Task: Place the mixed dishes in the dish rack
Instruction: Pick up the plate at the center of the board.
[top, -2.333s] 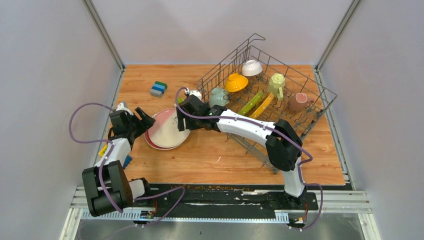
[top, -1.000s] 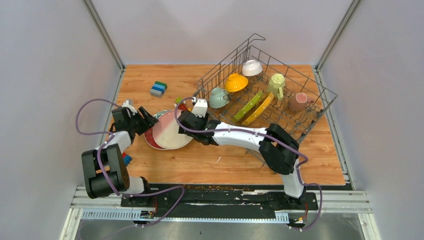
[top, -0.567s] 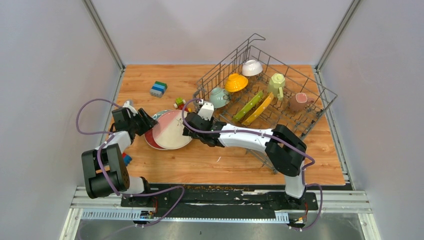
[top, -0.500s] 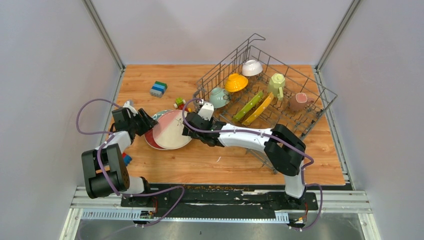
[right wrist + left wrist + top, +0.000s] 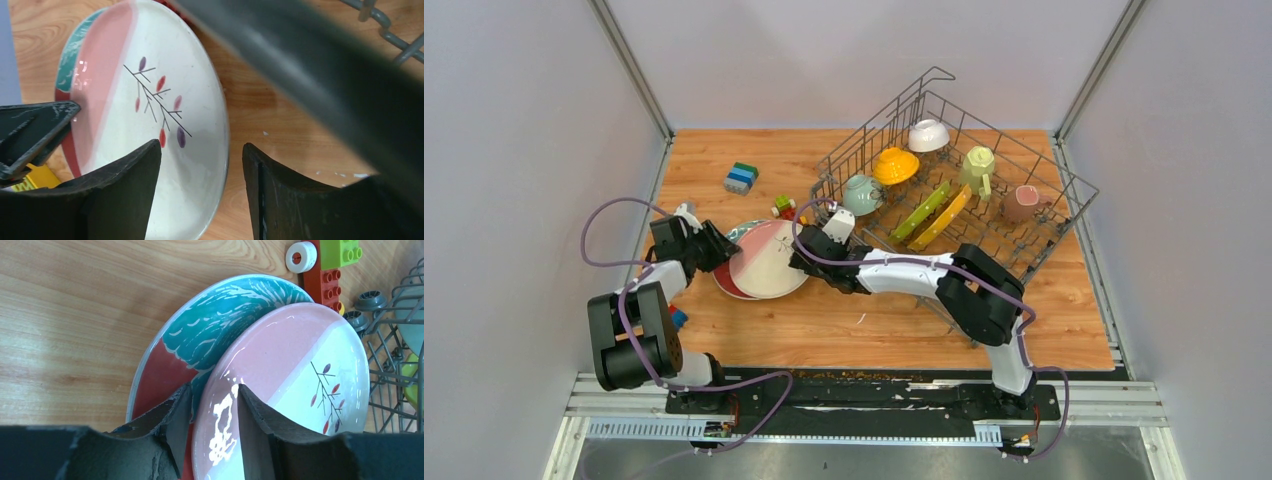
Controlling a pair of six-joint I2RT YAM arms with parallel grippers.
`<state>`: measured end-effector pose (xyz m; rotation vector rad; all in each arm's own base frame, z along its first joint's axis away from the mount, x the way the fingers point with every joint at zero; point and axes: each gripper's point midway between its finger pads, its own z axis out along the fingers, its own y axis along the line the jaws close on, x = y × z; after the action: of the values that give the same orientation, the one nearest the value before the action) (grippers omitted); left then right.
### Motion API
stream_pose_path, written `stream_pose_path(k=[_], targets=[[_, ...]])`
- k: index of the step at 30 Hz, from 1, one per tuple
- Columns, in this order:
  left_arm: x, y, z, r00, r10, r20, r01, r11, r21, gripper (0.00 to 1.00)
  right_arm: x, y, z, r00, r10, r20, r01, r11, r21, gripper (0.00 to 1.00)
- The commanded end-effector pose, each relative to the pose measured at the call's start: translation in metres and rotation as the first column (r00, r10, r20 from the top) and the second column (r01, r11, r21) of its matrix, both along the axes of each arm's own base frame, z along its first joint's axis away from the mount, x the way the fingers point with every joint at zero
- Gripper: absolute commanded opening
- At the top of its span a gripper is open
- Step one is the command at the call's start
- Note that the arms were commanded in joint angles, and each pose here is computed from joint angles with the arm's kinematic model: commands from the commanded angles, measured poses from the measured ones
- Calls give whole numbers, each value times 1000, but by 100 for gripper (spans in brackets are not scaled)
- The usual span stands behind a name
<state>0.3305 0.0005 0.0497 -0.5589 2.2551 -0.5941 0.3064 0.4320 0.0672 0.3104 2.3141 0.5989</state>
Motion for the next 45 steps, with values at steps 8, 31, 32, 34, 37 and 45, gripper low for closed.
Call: stream_pose_path(k=[8, 31, 32, 34, 37, 45], targets=[[2, -3, -6, 999, -42, -22, 42, 999, 12, 39, 3, 31, 6, 995, 48, 84, -66, 973, 222, 54], [3, -23, -7, 991, -136, 5, 136, 989, -51, 26, -25, 65, 96, 902, 249, 353, -377, 852, 364, 35], [3, -24, -7, 990, -139, 7, 139, 989, -55, 25, -25, 65, 98, 904, 242, 352, -373, 850, 372, 36], [2, -25, -8, 990, -138, 6, 138, 988, -62, 25, -25, 66, 102, 907, 235, 350, -369, 844, 389, 39], [1, -26, -9, 991, -136, 8, 136, 988, -69, 24, -25, 69, 106, 922, 211, 325, -344, 831, 437, 39], [-3, -30, -6, 991, -130, 22, 131, 987, -91, 24, -29, 79, 127, 914, 198, 354, -370, 767, 525, 36]])
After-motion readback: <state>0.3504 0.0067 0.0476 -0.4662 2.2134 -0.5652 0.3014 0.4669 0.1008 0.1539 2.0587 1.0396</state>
